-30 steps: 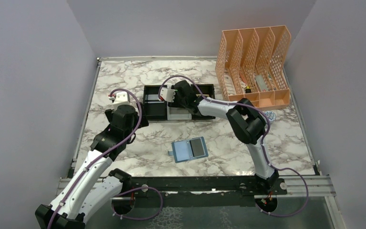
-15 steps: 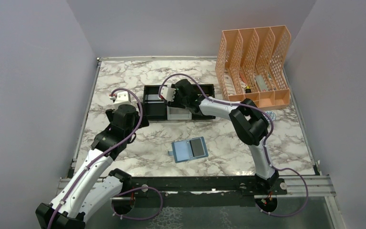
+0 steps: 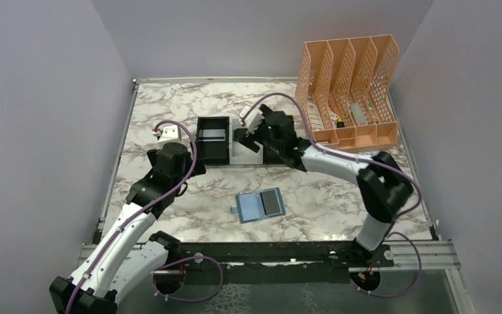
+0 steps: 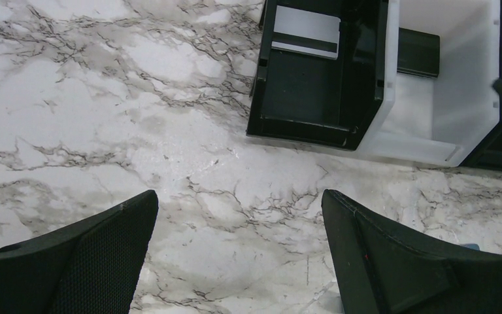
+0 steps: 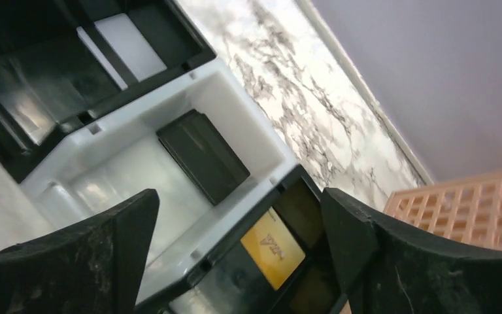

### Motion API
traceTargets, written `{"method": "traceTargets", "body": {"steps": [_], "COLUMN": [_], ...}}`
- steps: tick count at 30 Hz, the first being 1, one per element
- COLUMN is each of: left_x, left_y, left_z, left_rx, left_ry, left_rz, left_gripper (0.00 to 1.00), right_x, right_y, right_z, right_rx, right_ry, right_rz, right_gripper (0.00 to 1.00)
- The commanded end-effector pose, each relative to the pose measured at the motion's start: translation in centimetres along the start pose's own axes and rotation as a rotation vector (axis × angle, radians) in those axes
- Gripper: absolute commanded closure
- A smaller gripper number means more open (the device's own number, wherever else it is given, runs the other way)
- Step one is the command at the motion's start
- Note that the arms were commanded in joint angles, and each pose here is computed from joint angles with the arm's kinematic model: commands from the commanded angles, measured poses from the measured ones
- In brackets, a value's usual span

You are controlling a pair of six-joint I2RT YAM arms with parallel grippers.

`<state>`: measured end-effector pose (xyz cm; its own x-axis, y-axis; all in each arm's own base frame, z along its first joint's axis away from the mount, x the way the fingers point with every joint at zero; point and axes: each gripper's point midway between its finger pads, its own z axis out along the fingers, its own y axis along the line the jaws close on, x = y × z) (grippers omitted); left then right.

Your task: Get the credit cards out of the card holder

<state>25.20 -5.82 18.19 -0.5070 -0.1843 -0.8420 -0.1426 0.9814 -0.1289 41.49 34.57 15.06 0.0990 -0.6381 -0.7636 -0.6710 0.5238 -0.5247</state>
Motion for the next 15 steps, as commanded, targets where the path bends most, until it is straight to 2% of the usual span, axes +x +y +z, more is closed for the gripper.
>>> {"method": "traceTargets", "body": {"steps": [1,4,8,12,15], "left_x": [0.4,0.4,0.5,0.7,1.5], "left_y": [-1.2,-2.0,-3.6,-6.4,-9.0], "left_z": [0.1,0.0,-0.1,-0.4,-0.7], "left_rx": [0.071,0.114,0.208,0.35,0.488], "left_ry": [0.027,0.03,0.034,0.061,0.099], "left_rz": [0.021,0.027,0.04,0.026,-0.024], "left_gripper": [0.01,0.01,0.01,0.01,0.01], "right_x": [-3.5,-1.2,2.2,3.0,2.6], "right_y": [-2.7,-1.6,1.9,7.1,9.4], "right_z": [-5.6,-8.2,-10.9,-14.1,-16.2], "right_rx": [0.143,0.147,0.104,-0.108,-0.235], "right_ry": [-0.213,-0.141,0.034,0.008,-0.051], "right_rz": [0.384,0.582,0.908,1.093,1.194], "right_gripper": [0.0,0.01,0.0,0.0,0.05]}}
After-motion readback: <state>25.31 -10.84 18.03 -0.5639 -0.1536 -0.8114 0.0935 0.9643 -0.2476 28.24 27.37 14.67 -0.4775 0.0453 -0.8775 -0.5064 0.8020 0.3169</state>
